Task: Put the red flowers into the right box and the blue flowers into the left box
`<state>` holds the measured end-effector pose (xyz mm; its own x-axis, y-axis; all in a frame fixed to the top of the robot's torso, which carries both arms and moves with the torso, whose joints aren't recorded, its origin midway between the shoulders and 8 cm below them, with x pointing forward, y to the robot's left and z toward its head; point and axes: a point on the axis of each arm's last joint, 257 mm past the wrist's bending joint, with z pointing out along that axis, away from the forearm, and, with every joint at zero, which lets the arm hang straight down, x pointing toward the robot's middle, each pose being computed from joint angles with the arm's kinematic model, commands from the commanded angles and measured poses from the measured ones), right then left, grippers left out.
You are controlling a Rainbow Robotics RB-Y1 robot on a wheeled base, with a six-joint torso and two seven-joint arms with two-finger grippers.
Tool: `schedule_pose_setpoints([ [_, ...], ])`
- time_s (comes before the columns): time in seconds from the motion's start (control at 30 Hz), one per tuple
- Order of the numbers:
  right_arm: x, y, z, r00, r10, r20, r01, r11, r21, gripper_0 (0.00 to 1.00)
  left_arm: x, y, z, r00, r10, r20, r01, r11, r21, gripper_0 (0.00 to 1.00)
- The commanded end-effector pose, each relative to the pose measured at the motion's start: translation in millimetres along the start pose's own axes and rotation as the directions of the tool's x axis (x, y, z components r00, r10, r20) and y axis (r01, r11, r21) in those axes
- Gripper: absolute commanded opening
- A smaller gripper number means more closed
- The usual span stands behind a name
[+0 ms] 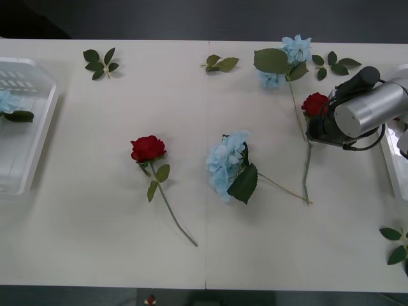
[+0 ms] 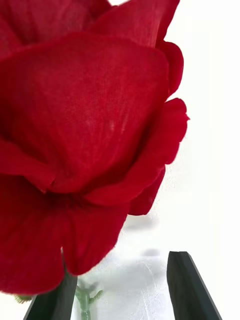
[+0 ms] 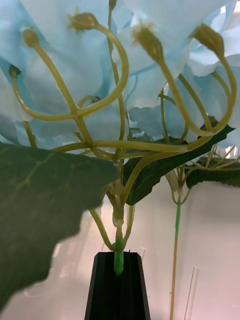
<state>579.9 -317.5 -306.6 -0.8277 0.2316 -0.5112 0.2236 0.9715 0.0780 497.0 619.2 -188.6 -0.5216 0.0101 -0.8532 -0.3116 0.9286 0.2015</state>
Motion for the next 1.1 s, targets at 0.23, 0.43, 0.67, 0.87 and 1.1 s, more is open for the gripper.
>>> schedule_pose_setpoints([
  [0.23, -17, 18, 4, 0.999, -0.039, 0.030, 0.040, 0.999, -0.021, 0.44, -19, -8, 3, 0.999, 0.032, 0.038, -0.032, 0.999, 0.009, 0.06],
  [0.43, -17, 18, 6, 0.998, -0.051, 0.026, 0.052, 0.998, -0.020, 0.34, -21, -18, 3, 0.999, 0.002, 0.040, -0.004, 0.999, 0.043, 0.64],
  [0.67, -21, 17, 3, 0.998, -0.063, 0.030, 0.064, 0.998, -0.024, 0.52, -21, -70, -16, 1.000, 0.003, -0.030, 0.002, 0.980, 0.197, 1.00],
  [0.87, -28, 19, -3, 0.997, -0.074, 0.031, 0.075, 0.996, -0.042, 0.68, -47, -137, -74, 0.995, 0.057, -0.078, -0.023, 0.927, 0.374, 1.00],
  [1.1, -44, 24, -21, 0.996, -0.077, 0.043, 0.081, 0.993, -0.088, 0.69, -57, -204, -114, 0.980, 0.019, -0.198, 0.077, 0.882, 0.466, 1.00],
])
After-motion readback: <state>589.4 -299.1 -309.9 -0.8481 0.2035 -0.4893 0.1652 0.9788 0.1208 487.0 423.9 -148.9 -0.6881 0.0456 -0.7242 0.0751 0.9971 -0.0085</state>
